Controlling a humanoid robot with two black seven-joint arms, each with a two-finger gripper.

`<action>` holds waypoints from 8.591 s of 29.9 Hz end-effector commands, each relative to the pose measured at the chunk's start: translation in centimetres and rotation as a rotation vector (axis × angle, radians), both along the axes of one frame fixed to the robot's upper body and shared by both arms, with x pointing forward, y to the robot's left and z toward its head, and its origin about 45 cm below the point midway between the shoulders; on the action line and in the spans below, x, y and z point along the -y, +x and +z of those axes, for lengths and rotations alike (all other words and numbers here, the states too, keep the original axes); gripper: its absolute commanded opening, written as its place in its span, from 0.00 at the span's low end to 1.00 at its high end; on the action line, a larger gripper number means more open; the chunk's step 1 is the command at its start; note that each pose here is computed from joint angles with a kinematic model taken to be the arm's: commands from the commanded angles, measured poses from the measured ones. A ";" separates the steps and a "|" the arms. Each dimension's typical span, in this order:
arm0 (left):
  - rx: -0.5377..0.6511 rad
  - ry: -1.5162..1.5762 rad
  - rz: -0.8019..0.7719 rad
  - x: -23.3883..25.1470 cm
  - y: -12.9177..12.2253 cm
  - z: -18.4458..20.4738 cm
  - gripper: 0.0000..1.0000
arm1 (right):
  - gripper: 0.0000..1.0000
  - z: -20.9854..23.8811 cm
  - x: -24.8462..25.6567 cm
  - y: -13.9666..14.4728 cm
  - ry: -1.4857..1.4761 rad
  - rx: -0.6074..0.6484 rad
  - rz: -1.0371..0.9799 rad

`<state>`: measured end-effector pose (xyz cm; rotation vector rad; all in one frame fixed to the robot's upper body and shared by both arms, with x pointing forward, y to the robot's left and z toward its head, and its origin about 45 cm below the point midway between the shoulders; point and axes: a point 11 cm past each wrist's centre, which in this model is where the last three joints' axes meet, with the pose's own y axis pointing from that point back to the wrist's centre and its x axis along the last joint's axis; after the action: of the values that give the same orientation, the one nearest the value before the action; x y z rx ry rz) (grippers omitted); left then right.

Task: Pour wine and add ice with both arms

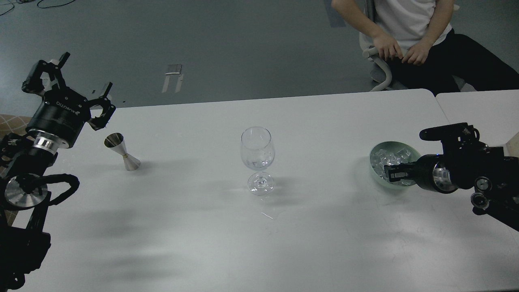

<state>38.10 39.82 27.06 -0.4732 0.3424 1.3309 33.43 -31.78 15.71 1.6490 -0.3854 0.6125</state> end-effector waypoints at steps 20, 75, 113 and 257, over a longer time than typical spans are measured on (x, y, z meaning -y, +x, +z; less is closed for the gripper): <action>0.000 -0.003 0.000 0.1 0.0 -0.1 0.97 | 0.39 0.3 0.7 0.6 -0.007 0.019 -0.024; 0.007 0.005 0.005 -0.2 0.2 0.4 0.97 | 0.15 7.3 0.3 1.5 0.046 0.169 0.020; 0.028 0.018 0.039 -1.7 0.2 1.5 0.97 | 0.16 13.6 -27.4 1.2 0.481 0.262 0.478; 0.047 0.021 0.067 -3.1 -0.3 2.2 0.97 | 0.98 13.0 -25.6 1.6 0.439 0.247 0.437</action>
<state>37.79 42.93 29.21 -0.5003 0.2766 1.3856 35.01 -6.10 28.62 2.1047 -0.3492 1.1280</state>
